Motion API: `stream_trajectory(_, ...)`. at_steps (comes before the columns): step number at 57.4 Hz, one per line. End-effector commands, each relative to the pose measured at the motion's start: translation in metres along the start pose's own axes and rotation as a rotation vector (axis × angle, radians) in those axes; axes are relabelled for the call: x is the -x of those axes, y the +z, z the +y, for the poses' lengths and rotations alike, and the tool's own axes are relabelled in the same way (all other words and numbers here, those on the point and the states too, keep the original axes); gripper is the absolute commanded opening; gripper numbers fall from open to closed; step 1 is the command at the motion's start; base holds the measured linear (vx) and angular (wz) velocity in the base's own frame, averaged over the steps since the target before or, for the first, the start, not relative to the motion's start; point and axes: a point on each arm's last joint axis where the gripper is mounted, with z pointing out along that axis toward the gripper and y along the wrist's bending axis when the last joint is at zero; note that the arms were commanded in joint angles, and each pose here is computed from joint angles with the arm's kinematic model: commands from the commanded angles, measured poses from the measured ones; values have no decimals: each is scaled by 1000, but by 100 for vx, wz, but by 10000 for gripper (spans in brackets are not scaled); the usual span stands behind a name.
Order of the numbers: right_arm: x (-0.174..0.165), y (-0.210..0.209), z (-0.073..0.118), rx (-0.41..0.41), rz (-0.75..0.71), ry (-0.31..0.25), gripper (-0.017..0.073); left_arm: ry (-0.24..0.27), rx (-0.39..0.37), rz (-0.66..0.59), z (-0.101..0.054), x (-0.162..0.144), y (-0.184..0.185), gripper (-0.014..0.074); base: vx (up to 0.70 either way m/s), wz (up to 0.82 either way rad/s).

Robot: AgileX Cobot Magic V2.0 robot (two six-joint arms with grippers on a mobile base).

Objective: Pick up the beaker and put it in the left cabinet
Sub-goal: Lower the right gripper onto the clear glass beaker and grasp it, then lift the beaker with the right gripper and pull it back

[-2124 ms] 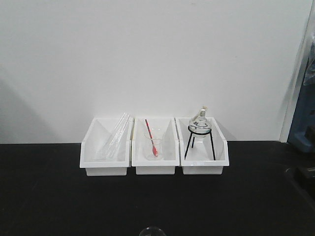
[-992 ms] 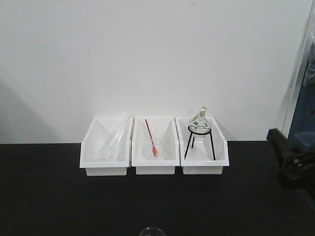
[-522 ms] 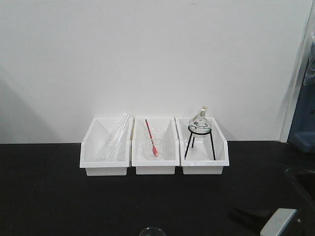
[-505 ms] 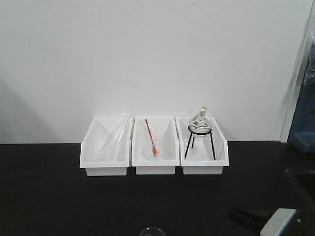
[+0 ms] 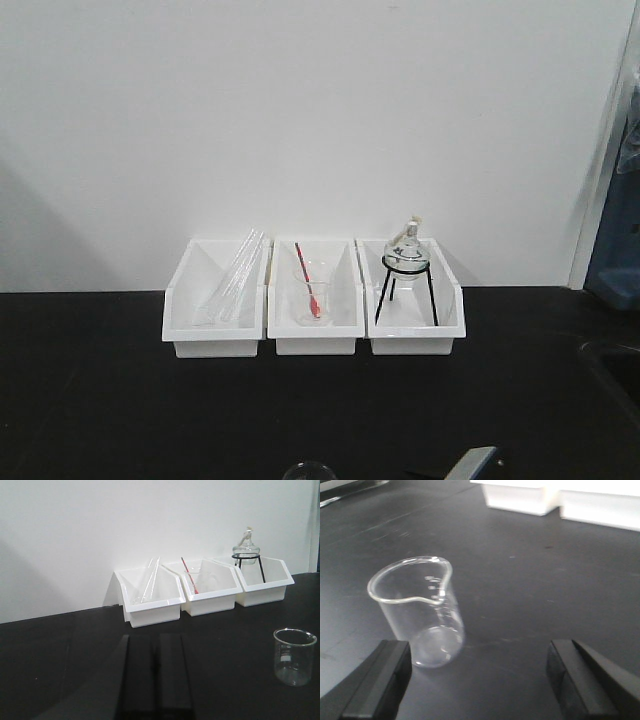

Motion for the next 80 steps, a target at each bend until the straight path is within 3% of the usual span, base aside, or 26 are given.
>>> stream_trajectory(1, 32, 11, 8, 84, -254, -45, 594, -12, 3, -85, 0, 3, -1, 1, 0, 0)
stream_trajectory(17, 32, 48, 17, 142, -271, -64, 594, -12, 3, -85, 0, 3, -1, 1, 0, 0)
stream_trajectory(41, 32, 107, 14, 150, -272, -109, 573, -12, 3, -85, 0, 3, -1, 1, 0, 0)
stream_trajectory(50, 35, 115, 11, 98, -300, -80, 421, -12, 3, -85, 0, 3, -1, 1, 0, 0)
stream_trajectory(60, 36, 114, 11, 89, -301, -71, 18, -12, 3, -85, 0, 3, -1, 1, 0, 0)
stream_trajectory(62, 38, 113, 12, 98, -300, -64, -16, -12, 3, -85, 0, 3, -1, 1, 0, 0)
stream_trajectory(72, 71, 104, 16, 110, -234, 15, -5, -12, 3, -85, 0, 3, -1, 1, 0, 0)
stream_trajectory(80, 110, 84, 14, -15, -112, 32, -4, -12, 3, -85, 0, 3, -1, 1, 0, 0)
